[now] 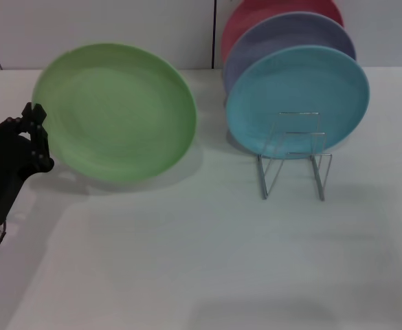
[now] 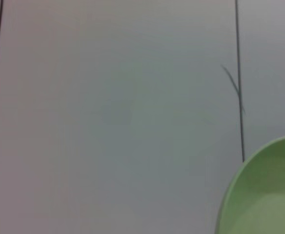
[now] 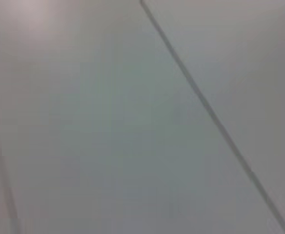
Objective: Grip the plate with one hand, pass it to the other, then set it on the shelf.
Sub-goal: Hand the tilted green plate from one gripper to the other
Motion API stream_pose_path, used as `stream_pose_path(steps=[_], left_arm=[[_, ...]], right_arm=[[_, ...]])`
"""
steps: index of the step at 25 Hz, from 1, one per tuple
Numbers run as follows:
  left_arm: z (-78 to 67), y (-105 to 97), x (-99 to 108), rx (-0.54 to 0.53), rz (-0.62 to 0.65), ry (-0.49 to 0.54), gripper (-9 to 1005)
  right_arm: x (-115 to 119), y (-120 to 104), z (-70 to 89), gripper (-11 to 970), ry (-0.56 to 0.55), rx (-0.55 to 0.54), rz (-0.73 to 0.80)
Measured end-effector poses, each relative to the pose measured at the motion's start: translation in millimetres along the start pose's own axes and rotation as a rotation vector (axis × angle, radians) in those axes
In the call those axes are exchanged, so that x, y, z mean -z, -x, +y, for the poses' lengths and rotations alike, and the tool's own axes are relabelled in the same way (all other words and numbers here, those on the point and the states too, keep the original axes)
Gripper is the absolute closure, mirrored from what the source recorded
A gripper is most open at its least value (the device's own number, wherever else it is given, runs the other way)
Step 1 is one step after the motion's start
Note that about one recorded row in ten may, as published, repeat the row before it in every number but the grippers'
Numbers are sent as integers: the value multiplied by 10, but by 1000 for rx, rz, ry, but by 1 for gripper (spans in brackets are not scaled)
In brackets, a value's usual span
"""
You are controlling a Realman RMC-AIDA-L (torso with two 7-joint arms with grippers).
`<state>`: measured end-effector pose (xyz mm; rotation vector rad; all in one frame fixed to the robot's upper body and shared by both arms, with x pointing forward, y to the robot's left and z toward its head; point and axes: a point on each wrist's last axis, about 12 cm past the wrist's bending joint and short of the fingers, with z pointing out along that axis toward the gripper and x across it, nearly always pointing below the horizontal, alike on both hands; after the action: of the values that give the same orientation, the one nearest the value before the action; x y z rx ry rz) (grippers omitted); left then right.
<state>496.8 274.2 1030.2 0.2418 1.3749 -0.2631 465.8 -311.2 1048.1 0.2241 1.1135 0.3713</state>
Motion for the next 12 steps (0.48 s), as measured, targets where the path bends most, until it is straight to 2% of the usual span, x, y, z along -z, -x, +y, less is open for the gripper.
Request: stream_pose_path(steps=[1,4,12], left_arm=[[-23,-7,4,-46,3,-10,964],[-38,-9,2,-85,3,-16,964],[-52,11,-26,-138,-12,-14,964]], right_arm=[[27,-1,31,319,22,-5,3],[87,-19,120,320,81,-22,19],[138,-126,375,324,192,-78,71]])
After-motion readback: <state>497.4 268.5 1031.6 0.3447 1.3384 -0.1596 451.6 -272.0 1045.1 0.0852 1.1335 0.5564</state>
